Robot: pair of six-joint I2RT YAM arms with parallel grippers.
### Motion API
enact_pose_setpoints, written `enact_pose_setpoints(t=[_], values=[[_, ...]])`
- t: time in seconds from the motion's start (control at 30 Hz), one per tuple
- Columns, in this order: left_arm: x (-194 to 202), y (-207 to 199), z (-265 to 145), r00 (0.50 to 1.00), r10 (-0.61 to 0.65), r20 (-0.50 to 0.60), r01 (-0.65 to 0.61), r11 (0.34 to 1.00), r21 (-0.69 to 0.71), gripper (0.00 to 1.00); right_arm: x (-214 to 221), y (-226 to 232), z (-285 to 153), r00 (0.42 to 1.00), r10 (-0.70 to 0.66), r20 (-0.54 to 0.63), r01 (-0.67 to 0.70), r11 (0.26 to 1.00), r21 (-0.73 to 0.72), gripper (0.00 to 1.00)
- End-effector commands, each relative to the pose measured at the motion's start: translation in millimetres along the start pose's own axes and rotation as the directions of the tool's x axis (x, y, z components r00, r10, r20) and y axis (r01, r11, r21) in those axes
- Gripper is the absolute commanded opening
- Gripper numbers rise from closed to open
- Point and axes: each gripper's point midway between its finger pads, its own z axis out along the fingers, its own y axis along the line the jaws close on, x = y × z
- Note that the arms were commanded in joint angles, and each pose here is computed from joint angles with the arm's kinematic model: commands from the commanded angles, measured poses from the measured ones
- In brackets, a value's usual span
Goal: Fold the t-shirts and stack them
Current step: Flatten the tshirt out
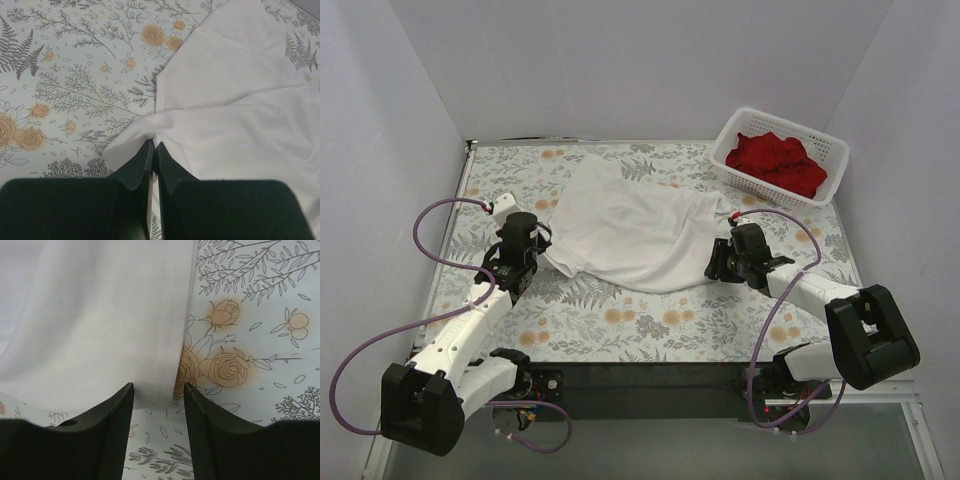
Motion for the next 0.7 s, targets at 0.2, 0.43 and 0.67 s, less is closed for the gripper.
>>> enact_pose_setpoints(t=[0.2,0.43,0.67], values=[[-5.5,4.6,-2.0,1.000,-0.002,0.027,0.002,1.000,-0.010,0.00,-2.1,18.0,5.0,1.000,0.029,0.003,-0.029,0.994,-0.101,0.25],[-9.1,8.9,-3.8,0.999,0.002,0.044,-0.001,1.000,-0.028,0.00,-36.1,14.0,-31.5,0.999,-0.029,0.036,0.030,0.999,-0.029,0.01],[-13.8,10.7,-5.2,0.998,0.005,0.061,-0.003,0.999,-0.038,0.00,-61.5,-3.9,-103.1,0.991,-0.133,0.000,0.132,0.982,0.132,0.21]])
